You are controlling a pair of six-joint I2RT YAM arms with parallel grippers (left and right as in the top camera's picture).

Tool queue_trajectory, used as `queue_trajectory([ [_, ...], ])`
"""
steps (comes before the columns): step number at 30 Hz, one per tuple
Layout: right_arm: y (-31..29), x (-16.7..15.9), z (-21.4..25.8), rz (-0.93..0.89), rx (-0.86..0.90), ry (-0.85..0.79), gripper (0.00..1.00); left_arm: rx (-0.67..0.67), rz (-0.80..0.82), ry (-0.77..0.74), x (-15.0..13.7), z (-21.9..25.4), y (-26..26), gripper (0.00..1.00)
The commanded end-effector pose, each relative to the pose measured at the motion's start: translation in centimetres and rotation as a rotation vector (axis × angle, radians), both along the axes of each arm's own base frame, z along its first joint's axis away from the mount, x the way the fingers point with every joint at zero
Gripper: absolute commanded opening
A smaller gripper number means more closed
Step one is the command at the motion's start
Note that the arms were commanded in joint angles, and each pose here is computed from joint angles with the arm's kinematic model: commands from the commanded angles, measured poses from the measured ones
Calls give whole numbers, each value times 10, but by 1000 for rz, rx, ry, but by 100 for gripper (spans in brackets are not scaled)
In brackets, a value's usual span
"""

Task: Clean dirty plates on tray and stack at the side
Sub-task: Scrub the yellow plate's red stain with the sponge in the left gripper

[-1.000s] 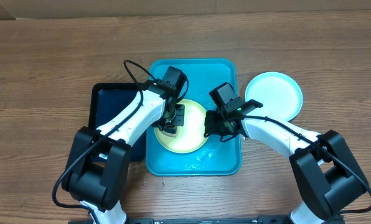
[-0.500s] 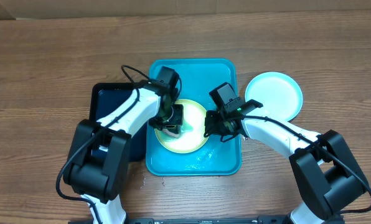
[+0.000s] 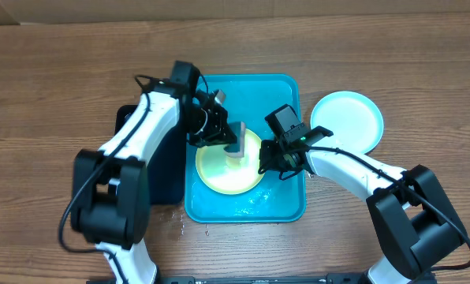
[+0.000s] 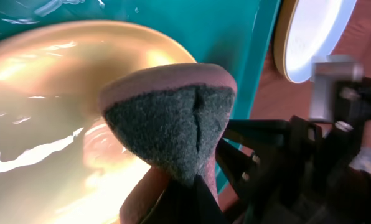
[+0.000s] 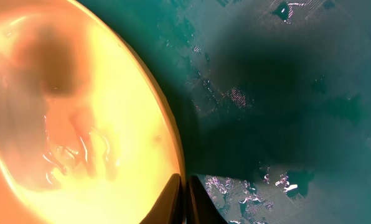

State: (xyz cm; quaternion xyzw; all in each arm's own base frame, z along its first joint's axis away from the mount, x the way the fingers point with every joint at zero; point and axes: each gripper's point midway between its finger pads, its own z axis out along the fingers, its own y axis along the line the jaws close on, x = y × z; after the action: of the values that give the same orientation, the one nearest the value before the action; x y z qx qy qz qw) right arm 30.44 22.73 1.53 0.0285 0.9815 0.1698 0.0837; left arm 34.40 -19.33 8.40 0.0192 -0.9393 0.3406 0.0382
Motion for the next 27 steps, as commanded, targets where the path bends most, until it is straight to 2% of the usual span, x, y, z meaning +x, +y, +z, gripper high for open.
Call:
queue_trajectory([
  [1, 0, 0, 1, 1, -5, -12, 4, 268, -1, -170, 9, 21, 33, 4],
  [3, 0, 0, 1, 1, -5, -12, 4, 414, 13, -170, 6, 14, 50, 4],
  [6, -1, 0, 1, -1, -10, -16, 4, 533, 10, -161, 1, -1, 62, 4],
  [10, -1, 0, 1, -2, -11, -15, 4, 554, -19, -132, -13, -31, 56, 4],
  [17, -1, 1, 1, -2, -11, -16, 4, 585, 35, -40, -30, -79, 59, 4],
  [21, -1, 1, 1, -2, -10, -16, 4, 496, 13, 31, -39, -92, 43, 4],
  [27, 0, 2, 2, -2, -7, -22, 4, 230, -60, 68, -43, -100, -9, 4],
])
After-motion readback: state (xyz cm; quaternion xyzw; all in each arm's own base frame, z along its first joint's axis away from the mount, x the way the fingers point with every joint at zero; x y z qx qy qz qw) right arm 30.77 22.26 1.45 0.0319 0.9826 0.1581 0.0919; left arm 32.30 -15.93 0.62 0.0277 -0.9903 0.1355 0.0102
